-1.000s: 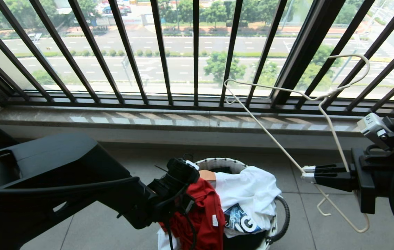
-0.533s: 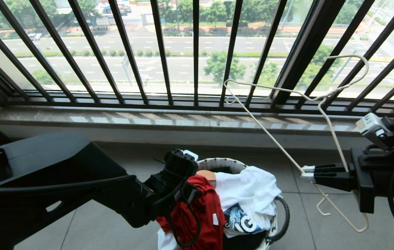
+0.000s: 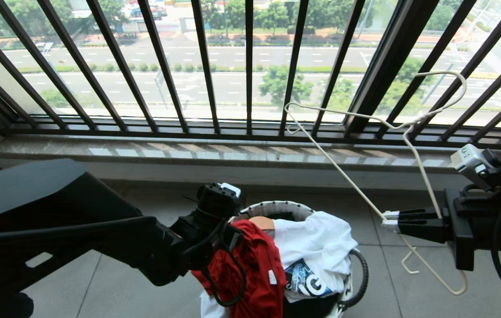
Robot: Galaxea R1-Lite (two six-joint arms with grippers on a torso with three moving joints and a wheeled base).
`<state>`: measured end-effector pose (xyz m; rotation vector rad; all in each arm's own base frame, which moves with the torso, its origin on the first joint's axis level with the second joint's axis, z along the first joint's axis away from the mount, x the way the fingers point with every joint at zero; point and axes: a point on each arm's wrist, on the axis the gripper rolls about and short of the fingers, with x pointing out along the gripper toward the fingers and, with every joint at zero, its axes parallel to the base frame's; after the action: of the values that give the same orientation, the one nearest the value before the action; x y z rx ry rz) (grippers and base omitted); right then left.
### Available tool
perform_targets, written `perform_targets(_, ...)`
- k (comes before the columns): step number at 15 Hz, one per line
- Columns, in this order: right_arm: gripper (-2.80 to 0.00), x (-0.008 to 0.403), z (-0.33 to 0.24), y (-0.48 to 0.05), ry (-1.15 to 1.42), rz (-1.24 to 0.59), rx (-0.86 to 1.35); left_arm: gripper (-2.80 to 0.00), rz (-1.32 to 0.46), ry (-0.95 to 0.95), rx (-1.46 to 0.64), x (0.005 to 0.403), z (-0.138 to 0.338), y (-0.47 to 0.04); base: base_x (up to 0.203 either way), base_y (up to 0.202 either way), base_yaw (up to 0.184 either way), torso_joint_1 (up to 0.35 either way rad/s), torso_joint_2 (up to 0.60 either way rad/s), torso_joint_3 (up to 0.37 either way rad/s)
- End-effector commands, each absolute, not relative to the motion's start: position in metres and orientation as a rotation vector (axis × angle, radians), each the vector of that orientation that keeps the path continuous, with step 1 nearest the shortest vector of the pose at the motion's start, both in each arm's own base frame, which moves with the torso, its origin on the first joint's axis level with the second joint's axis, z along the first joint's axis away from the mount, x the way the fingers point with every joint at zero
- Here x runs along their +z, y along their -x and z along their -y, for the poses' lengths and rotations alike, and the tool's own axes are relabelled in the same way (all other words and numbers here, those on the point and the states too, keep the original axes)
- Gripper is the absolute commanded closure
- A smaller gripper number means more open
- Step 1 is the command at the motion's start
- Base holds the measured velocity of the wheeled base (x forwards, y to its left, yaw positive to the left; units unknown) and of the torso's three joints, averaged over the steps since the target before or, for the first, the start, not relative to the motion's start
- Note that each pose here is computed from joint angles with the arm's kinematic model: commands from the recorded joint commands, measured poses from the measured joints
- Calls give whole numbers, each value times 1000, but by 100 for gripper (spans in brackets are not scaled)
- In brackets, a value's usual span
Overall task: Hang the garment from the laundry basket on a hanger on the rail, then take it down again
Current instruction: Pick up clothes from the basket
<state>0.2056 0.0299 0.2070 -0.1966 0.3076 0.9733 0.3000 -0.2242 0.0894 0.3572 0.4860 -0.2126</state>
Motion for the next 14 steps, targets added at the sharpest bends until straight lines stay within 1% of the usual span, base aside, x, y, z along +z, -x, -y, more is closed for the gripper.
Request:
perform_targets(1, 0, 207, -30, -206, 197, -304, 979, -280, -478, -354, -198, 91, 222, -299, 0, 0, 0, 0, 0, 0)
perform_targets(3, 0, 207, -30, -206, 198, -303, 978, -280, -437, -333, -153, 99, 216, -304, 0, 0, 0, 0, 0, 0)
perform_targets(8, 0, 208, -30, -206, 198, -302, 977, -280, -486, -371, -163, 77, 220, -303, 0, 0, 0, 0, 0, 0)
perform_targets(14, 0, 208, -30, -207, 198, -301, 976, -280, -484, -374, -194, 78, 227, -296, 0, 0, 0, 0, 0, 0)
